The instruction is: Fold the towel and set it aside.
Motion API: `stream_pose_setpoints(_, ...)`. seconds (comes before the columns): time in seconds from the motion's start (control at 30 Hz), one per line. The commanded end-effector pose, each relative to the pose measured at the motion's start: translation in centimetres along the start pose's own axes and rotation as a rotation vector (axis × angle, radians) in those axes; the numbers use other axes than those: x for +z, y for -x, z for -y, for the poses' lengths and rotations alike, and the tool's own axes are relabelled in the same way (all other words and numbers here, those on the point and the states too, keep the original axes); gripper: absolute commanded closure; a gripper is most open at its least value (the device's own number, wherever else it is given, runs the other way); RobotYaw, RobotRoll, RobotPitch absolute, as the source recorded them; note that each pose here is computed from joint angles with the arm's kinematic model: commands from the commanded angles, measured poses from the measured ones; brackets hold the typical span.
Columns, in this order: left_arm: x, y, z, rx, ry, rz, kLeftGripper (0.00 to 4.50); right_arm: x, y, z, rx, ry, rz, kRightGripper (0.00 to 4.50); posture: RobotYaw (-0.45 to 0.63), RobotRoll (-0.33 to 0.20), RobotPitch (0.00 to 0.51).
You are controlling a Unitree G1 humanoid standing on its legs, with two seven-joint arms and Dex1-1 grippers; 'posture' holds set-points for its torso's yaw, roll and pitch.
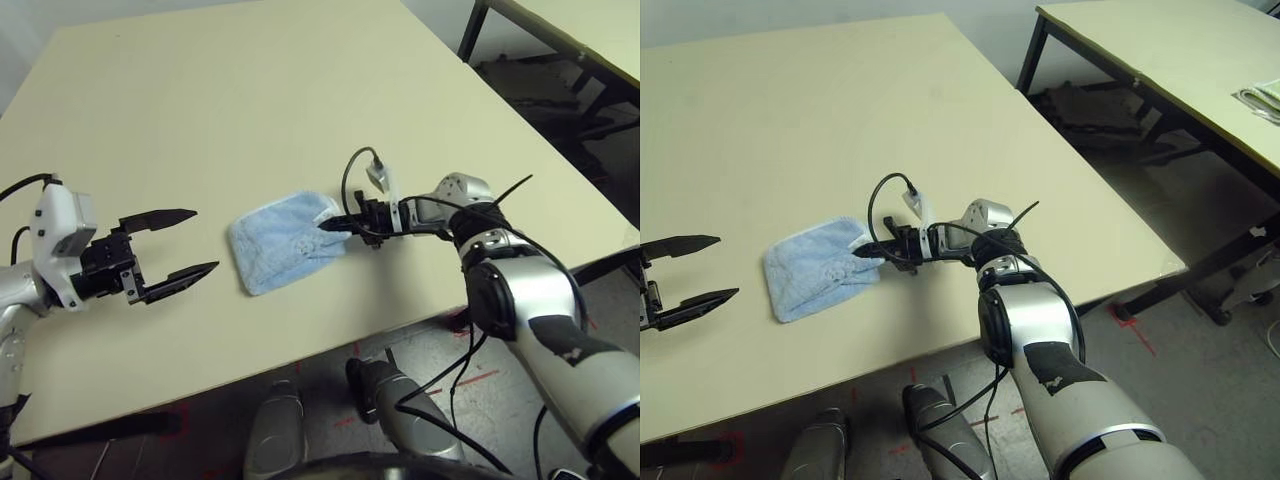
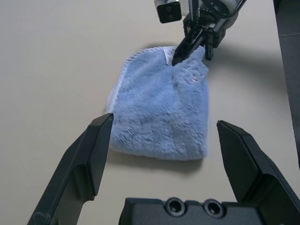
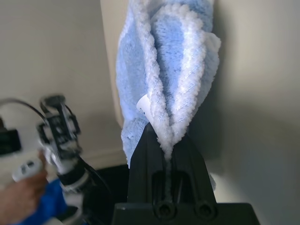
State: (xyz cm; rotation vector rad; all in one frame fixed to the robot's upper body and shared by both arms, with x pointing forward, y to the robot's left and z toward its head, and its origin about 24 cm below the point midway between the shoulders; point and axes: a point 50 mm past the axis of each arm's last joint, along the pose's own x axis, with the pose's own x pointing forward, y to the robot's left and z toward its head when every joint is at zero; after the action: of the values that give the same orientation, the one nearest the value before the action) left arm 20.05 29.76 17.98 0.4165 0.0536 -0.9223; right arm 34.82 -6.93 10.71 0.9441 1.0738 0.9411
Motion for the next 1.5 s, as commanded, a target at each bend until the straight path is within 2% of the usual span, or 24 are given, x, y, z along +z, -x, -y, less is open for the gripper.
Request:
stream_pose_setpoints(0.03, -0.5, -0.2, 0.3, -0.019, 0.007, -0.013, 0.0, 1.0, 1.2, 0.8, -0.066, -0.026, 0.107, 4.49, -0.07, 0.0, 0.17)
stream_pose_setpoints(0.27, -0.6, -0.3, -0.1, -0.018, 0.001, -0.012, 0.0, 4.5, 4.3, 0.6, -0.125, -0.052, 0.426, 4.49, -0.08, 0.0, 0.169)
stream_pose_setpoints(0.5, -0.6, -0.1, -1.0, 0.024, 0.002, -0.009, 0.0, 7.9, 9.6, 0.7, -0.256, -0.048, 0.813, 4.49, -0.08, 0.0, 0.17)
stream_pose_setpoints(0.63, -0.5, -0.1, -1.2, 0.029, -0.001, -0.013, 0.0, 9.3, 12.9, 0.6, -0.311, -0.066, 1.031, 4.49, -0.08, 0.0, 0.17)
stream_pose_setpoints(0.83, -0.6, -0.1, -1.1, 0.019, -0.002, -0.023, 0.0, 10.1, 16.7, 0.5, -0.36, -0.093, 1.261, 4.49, -0.08, 0.0, 0.17)
stream_pose_setpoints(1.07, -0.6, -0.1, -1.0, 0.018, -0.003, -0.025, 0.0, 10.1, 17.6, 0.7, -0.363, -0.13, 1.334, 4.49, -0.08, 0.0, 0.169)
stream_pose_setpoints(1.5, -0.2, -0.1, -1.3, 0.027, -0.022, -0.02, 0.0, 10.0, 17.3, 1.1, -0.317, -0.219, 1.359, 4.49, -0.08, 0.0, 0.169)
